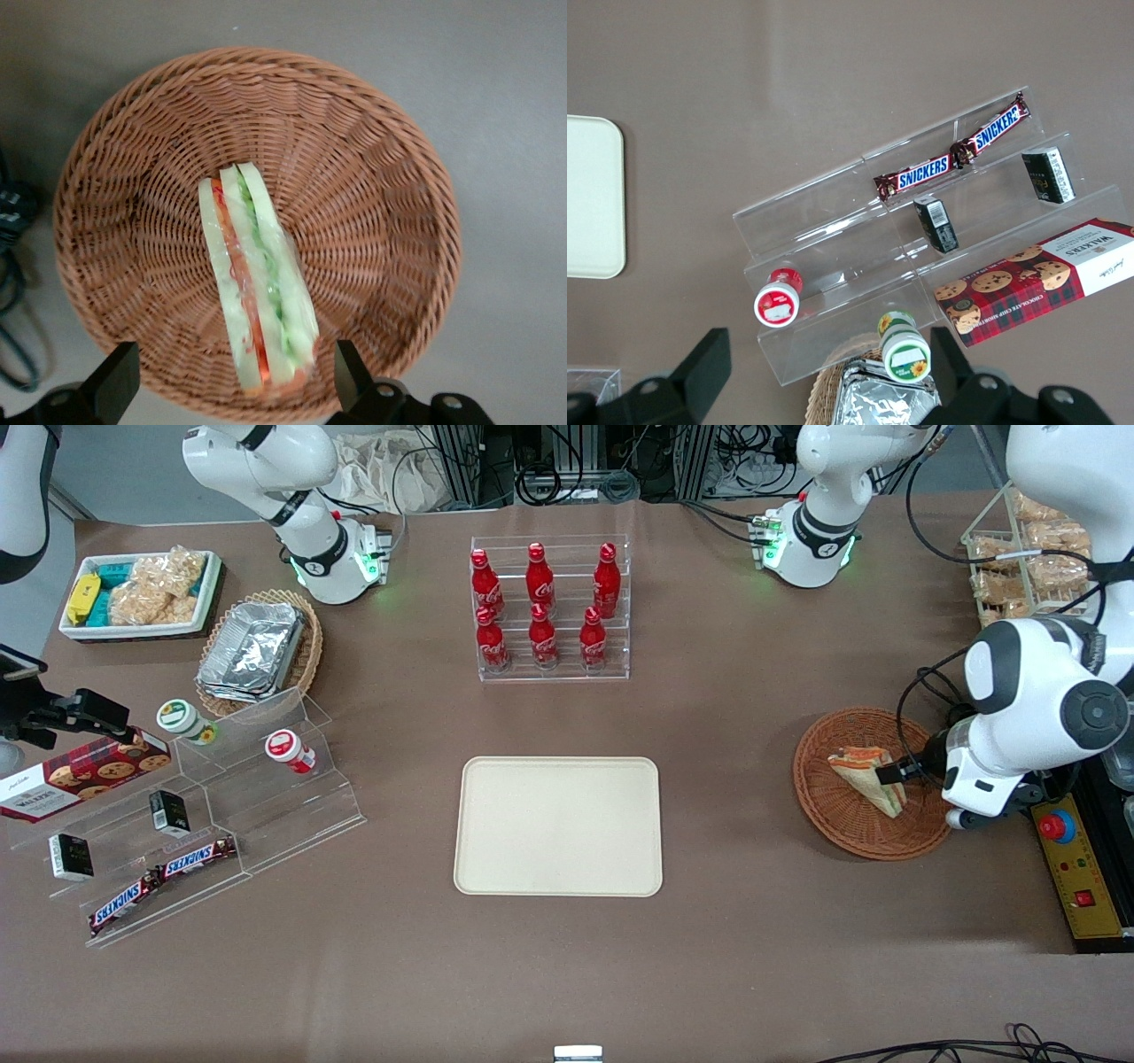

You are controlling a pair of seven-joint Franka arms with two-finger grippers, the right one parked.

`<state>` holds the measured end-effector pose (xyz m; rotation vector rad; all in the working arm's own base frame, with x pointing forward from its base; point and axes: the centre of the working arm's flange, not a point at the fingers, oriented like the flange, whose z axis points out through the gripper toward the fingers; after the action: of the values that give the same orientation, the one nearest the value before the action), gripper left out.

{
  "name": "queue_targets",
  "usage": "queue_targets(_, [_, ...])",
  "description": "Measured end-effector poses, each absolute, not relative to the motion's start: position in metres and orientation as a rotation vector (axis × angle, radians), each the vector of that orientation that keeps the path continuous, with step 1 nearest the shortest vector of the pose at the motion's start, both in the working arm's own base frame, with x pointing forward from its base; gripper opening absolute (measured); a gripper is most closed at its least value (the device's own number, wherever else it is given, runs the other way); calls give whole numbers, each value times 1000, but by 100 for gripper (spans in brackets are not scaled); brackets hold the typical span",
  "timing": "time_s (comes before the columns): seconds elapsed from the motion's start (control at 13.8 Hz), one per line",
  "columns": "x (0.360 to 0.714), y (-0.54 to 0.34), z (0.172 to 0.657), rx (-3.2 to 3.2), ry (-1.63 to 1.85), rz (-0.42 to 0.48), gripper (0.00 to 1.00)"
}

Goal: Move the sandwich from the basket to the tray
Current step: 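Close the left gripper on the sandwich's wrapped edge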

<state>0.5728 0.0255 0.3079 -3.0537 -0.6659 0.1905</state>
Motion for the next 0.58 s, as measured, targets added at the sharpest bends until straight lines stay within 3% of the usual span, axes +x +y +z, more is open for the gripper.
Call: queue_targets(0.58, [553,21,240,-3038,-846,142,96])
